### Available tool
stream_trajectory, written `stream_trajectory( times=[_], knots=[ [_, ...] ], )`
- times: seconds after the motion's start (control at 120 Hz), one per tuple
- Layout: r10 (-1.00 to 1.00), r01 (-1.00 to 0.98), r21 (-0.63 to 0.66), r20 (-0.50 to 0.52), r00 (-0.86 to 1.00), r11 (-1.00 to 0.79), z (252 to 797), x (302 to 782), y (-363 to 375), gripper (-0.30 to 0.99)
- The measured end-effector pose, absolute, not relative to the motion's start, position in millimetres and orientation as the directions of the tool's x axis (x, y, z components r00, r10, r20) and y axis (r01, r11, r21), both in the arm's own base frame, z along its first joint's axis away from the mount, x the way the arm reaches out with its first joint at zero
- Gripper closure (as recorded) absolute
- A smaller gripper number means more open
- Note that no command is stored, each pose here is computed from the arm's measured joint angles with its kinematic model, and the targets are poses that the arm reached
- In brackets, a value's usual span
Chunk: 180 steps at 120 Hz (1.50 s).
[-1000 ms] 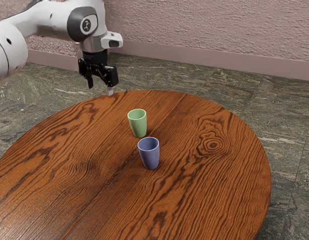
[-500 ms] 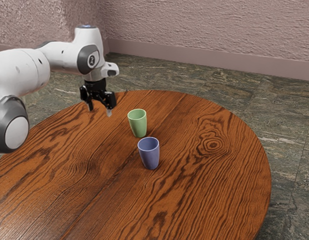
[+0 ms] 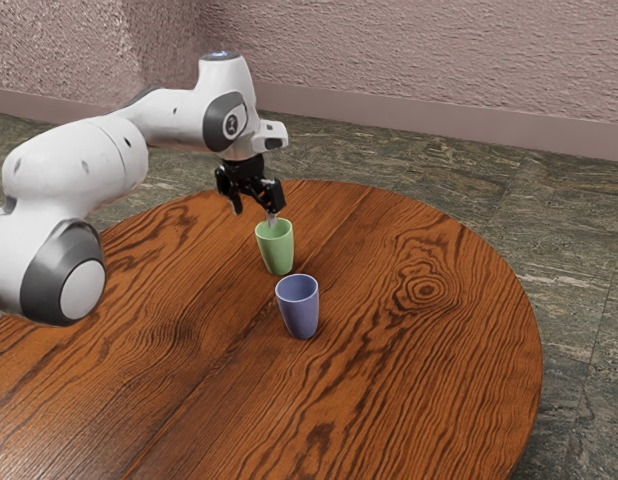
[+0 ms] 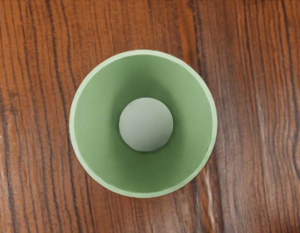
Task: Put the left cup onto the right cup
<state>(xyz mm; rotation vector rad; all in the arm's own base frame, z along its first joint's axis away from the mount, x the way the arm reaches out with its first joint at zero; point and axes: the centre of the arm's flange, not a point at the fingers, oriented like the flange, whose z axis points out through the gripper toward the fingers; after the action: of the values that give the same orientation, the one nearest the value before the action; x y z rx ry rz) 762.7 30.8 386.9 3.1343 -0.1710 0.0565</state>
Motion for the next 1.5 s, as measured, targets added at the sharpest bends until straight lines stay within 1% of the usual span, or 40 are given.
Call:
stream_trajectory(
  times=[0.225,0.833,1.192,1.242,1.35,1.5],
  knots=[
    [-0.111,-0.111,0.027,0.020,0.994,-0.993,372,768,26,0.02],
    [-0.131,-0.132,0.073,0.020,0.991,-0.989,366,769,3,0.02],
    [-0.121,-0.121,0.066,-0.004,0.993,-0.991,338,771,6,0.02],
    [-0.122,-0.121,0.067,-0.002,0.993,-0.990,337,772,4,-0.01],
    [-0.125,-0.126,0.066,0.017,0.992,-0.990,345,774,1,0.02],
    [-0.125,-0.125,0.060,0.018,0.992,-0.990,347,775,0,0.02]
  ],
)
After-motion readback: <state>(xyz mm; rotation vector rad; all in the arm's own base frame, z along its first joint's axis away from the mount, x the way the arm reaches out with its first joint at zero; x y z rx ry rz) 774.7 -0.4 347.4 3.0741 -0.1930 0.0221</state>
